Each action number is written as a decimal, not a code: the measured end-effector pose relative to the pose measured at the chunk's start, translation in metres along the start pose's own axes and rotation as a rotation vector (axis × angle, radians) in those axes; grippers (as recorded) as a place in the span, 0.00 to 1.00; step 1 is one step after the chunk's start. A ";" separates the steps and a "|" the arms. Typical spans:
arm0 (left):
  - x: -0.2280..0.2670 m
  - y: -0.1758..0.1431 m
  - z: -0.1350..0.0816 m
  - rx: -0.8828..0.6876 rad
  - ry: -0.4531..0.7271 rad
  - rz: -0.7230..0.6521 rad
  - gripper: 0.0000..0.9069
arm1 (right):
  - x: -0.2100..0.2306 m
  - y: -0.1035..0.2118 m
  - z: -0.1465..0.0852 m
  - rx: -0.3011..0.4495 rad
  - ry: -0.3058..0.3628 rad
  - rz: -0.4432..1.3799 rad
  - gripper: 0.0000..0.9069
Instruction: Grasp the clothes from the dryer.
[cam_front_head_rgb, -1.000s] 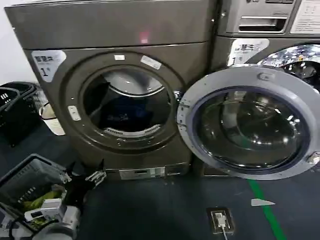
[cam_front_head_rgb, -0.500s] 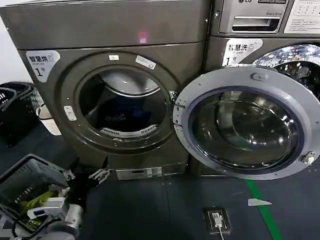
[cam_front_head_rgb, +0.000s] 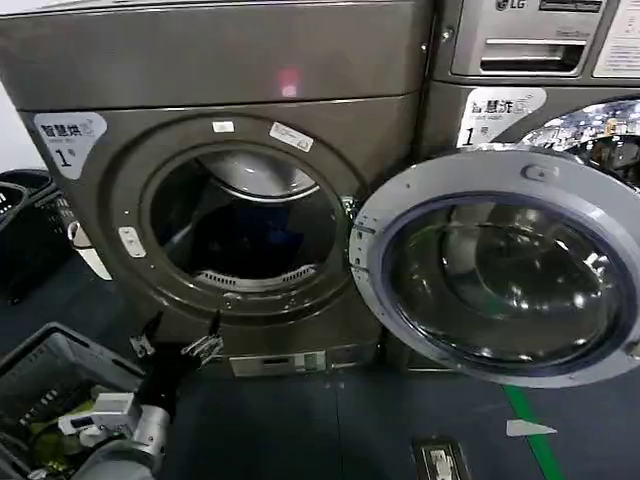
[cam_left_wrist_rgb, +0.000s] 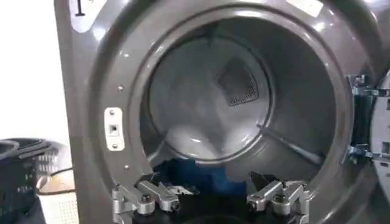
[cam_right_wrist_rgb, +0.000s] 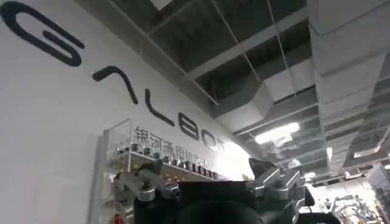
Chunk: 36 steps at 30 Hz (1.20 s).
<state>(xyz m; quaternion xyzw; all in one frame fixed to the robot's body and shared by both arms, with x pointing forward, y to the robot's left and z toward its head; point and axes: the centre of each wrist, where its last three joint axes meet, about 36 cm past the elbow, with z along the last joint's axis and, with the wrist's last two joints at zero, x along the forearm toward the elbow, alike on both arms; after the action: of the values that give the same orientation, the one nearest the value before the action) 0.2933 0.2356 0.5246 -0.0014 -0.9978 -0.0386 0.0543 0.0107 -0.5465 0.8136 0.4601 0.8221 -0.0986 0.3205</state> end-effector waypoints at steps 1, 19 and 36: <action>0.000 0.000 0.000 0.000 0.001 0.000 1.00 | 0.000 0.000 0.000 -0.001 -0.001 -0.001 1.00; -0.006 -0.001 0.003 0.003 0.000 0.008 1.00 | 0.002 -0.004 -0.002 -0.005 -0.016 0.011 1.00; -0.006 0.004 0.001 0.003 -0.007 -0.005 1.00 | 0.004 -0.001 -0.001 0.000 -0.013 -0.003 1.00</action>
<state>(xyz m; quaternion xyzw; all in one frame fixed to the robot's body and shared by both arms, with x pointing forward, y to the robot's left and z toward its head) 0.2996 0.2401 0.5233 0.0010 -0.9980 -0.0371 0.0510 0.0080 -0.5438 0.8120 0.4581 0.8208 -0.1021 0.3256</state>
